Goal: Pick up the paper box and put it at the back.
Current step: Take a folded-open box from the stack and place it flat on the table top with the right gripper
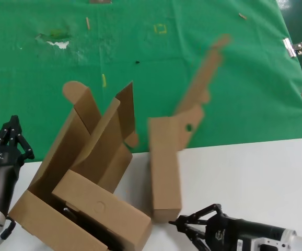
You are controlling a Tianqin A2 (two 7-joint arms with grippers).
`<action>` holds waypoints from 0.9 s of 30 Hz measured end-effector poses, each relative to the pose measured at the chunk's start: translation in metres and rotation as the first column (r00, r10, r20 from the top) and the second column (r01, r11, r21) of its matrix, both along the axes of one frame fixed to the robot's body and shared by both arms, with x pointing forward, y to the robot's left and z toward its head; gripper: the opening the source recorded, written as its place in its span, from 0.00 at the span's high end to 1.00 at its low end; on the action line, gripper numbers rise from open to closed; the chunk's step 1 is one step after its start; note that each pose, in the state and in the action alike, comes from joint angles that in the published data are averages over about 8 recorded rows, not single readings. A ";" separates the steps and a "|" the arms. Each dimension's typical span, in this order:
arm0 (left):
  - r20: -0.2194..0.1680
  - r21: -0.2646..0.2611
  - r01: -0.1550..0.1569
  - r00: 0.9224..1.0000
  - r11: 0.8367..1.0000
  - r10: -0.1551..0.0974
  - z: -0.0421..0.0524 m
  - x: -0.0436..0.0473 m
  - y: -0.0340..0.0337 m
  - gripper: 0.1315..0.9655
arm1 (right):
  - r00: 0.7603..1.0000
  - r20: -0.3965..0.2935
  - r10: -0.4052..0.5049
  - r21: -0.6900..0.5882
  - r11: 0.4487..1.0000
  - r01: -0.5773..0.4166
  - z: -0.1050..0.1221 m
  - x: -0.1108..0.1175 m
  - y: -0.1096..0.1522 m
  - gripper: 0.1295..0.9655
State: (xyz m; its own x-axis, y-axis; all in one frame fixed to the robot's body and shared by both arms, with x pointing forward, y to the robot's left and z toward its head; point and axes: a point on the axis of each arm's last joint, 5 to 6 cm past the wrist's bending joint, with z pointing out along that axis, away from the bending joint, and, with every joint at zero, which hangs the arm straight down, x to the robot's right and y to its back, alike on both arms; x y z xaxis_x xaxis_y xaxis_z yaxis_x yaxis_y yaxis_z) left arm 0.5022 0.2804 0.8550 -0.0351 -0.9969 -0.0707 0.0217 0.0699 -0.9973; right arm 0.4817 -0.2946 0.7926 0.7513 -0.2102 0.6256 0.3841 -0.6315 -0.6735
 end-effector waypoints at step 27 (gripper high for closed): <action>0.000 0.000 0.000 1.000 1.000 0.000 0.0000 0.0000 0.0000 0.99 | 0.946 0.142 -0.292 -0.281 0.904 0.321 0.177 0.013 -0.074 0.99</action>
